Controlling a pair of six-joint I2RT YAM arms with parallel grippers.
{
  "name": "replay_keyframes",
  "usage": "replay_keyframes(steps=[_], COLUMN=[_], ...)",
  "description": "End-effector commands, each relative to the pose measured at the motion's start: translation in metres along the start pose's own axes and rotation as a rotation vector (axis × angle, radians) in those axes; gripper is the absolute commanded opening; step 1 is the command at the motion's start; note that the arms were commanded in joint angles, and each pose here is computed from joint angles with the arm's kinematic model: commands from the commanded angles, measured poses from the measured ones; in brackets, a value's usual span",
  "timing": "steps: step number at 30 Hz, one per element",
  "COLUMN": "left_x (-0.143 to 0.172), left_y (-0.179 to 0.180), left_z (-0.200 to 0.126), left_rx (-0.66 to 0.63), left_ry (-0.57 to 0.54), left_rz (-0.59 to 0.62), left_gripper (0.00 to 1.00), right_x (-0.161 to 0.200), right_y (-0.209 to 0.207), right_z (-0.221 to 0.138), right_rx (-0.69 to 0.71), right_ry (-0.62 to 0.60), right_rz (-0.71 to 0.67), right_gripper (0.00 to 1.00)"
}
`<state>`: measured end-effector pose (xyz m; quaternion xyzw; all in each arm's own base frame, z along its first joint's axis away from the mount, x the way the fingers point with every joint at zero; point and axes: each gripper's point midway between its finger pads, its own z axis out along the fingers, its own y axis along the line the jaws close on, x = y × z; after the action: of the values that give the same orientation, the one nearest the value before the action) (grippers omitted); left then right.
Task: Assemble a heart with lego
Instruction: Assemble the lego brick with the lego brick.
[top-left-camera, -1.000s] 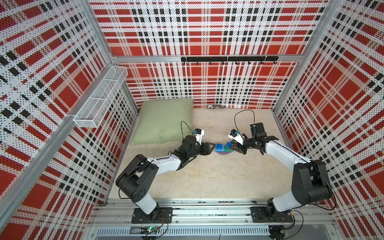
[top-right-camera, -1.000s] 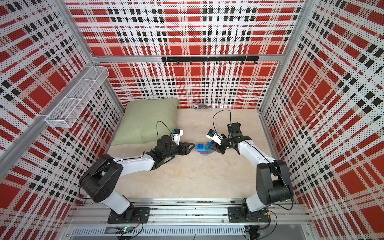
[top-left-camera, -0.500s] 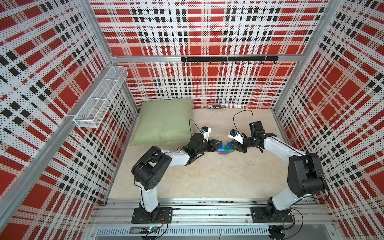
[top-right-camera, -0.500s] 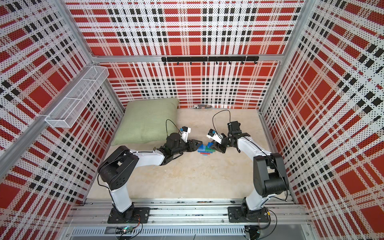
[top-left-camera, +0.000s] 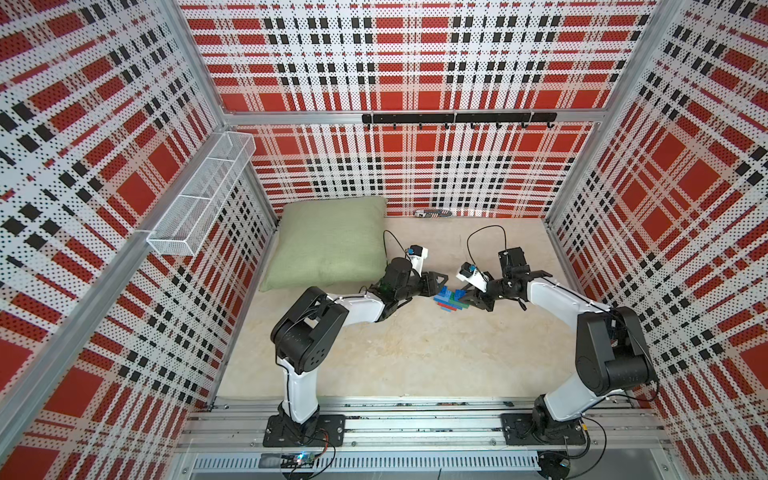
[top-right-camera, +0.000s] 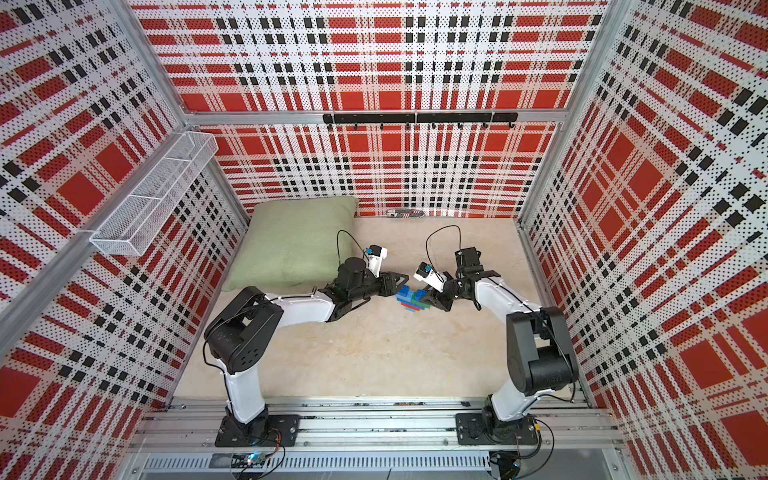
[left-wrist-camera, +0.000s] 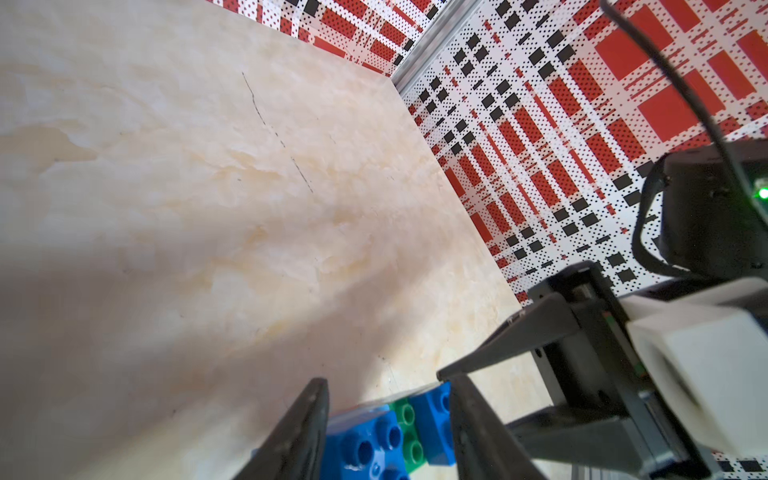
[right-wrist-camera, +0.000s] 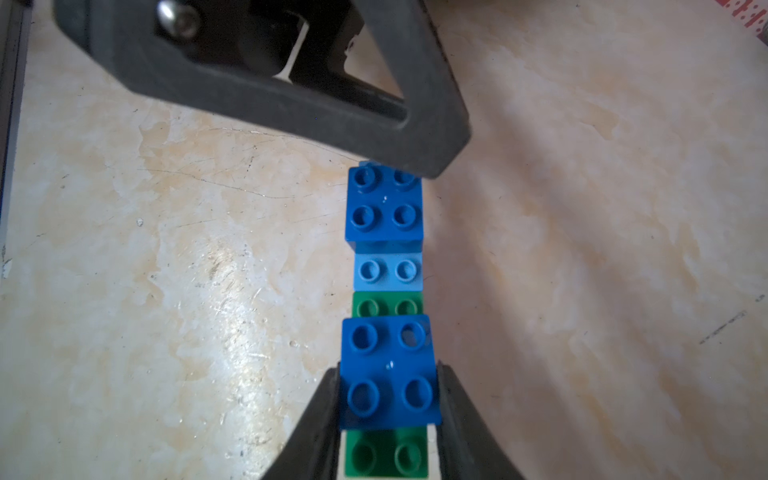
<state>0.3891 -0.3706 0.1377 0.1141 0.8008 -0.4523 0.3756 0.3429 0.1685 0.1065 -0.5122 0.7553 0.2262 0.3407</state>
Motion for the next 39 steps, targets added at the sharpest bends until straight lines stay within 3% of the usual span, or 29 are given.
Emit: replay_keyframes(steps=[1, 16, 26, 39], left_x=[-0.003, 0.014, 0.012, 0.006], left_y=[0.008, 0.027, 0.032, 0.029], left_z=[0.001, 0.004, 0.005, 0.001], left_rx=[-0.042, -0.106, -0.129, -0.137], left_ry=[0.002, 0.057, 0.06, 0.049], left_rz=[0.037, 0.045, 0.055, 0.067], left_gripper=[0.52, 0.52, 0.52, 0.52], right_x=[-0.005, -0.004, -0.011, -0.027], right_y=[-0.003, 0.004, 0.005, 0.007], right_z=[-0.005, -0.006, -0.012, -0.02], right_rx=[0.039, 0.077, 0.087, 0.081], right_ry=[-0.021, -0.02, -0.039, -0.071], right_rz=[0.01, 0.015, -0.001, 0.003], right_gripper=[0.27, 0.34, 0.46, 0.51])
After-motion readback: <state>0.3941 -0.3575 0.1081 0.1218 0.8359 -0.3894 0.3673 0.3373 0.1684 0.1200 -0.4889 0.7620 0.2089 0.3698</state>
